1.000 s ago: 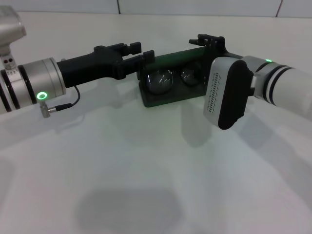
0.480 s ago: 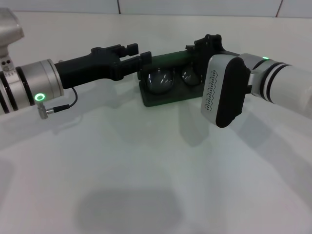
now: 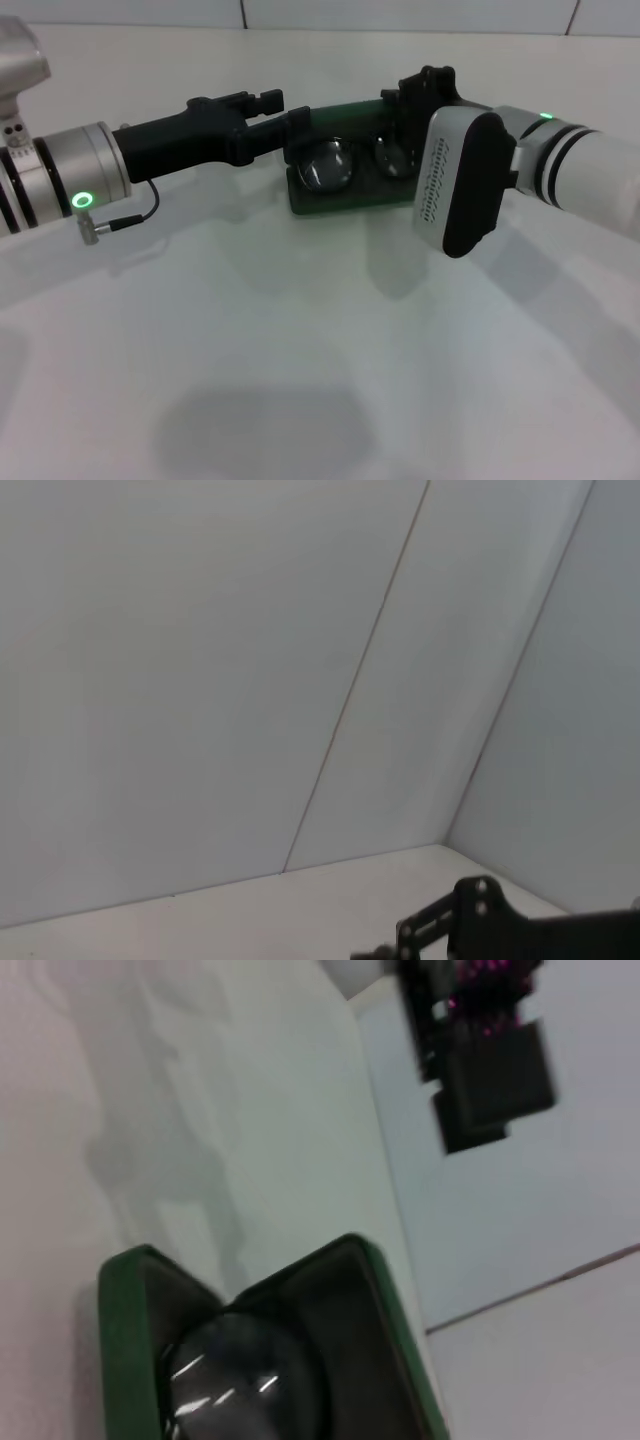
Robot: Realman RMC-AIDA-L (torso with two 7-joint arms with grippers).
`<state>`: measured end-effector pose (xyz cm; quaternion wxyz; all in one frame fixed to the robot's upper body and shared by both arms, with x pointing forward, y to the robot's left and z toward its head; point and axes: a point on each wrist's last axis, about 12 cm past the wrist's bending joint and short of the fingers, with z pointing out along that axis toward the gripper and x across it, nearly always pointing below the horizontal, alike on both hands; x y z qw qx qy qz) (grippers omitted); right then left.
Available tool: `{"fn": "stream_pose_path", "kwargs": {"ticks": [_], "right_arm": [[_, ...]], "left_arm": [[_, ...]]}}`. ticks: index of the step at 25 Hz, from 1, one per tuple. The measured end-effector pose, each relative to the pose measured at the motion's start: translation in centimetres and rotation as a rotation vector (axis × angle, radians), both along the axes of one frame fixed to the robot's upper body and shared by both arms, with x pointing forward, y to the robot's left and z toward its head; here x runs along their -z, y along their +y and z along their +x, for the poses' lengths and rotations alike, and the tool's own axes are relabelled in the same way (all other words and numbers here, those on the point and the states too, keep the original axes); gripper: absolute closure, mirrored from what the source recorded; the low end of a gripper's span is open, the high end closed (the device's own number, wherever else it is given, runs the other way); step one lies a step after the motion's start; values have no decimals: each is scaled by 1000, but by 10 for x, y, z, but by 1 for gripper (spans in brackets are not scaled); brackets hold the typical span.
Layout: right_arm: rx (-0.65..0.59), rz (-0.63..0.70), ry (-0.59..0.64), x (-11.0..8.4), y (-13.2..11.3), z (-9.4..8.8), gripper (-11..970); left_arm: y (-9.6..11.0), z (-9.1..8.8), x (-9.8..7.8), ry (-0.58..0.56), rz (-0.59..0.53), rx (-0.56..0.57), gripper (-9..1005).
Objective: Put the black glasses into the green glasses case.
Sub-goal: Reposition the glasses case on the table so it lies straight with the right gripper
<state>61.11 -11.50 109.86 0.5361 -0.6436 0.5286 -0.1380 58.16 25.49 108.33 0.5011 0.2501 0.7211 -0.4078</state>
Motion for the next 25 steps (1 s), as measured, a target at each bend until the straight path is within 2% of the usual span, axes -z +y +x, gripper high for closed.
{"fn": "stream_pose_path", "kwargs": {"ticks": [8,14,17,19,20,25], "right_arm": [[25,120,9,-17,-4,4,837],[42,162,41,-16,-8,4,867],[6,90,-2,-12,-10,-2,878],[6,90,-2,-12,-10,-2,885],[-32,8,-66,-12,-7,-8,888],[-56,-95,-116,-4,0,-14,889]], "left_arm": [[0,0,0,0,0,1,359],[0,0,0,1,0,1,357],[1,0,0,0,2,0,356],[1,1,-1,-2,3,1,356],[0,1,-1,-4,3,2,355],[2,2,-3,-11,-5,-10,354]]}}
